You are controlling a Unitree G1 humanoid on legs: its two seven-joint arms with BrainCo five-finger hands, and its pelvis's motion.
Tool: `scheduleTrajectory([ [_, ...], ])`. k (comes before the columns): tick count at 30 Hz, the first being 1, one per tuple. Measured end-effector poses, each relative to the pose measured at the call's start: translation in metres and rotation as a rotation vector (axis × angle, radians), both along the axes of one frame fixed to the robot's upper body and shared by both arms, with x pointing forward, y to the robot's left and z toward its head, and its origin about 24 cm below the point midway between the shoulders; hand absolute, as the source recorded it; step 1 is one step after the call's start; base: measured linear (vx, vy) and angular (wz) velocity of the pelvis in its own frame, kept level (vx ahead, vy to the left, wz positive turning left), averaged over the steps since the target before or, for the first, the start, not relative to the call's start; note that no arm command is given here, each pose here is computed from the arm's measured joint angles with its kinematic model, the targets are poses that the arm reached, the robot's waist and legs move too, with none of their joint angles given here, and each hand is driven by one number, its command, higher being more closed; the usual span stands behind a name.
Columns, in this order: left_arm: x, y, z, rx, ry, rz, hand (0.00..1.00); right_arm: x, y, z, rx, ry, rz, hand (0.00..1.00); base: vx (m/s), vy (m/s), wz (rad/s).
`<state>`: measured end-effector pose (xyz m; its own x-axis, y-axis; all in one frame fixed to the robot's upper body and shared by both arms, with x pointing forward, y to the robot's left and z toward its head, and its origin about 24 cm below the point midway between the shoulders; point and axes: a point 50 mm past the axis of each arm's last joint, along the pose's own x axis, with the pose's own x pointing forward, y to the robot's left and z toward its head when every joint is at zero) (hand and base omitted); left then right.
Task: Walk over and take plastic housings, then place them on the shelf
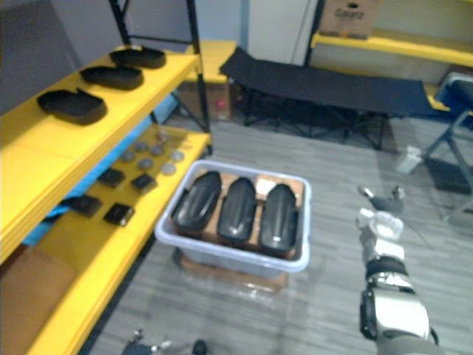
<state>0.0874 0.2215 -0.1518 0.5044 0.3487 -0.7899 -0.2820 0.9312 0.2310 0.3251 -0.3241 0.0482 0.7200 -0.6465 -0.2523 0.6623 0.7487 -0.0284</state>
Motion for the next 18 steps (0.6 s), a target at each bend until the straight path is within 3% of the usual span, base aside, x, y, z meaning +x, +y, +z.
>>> scheduleTrajectory([
  [8,0.073,0.024,0.031,0.091,-0.209,-0.061,0.0,0.014,0.018,0.008,0.068,-0.075,-0.015,0.0,-0.18,0.021,0.11],
  [12,0.119,0.01,0.054,0.077,-0.366,-0.089,0.0,0.022,0.036,0.013,0.118,-0.131,0.0,0.0,-0.08,0.042,-0.03],
  [18,0.154,-0.008,0.076,0.044,-0.505,-0.096,0.0,0.029,0.052,0.019,0.154,-0.171,0.016,0.0,0.04,0.057,0.05],
])
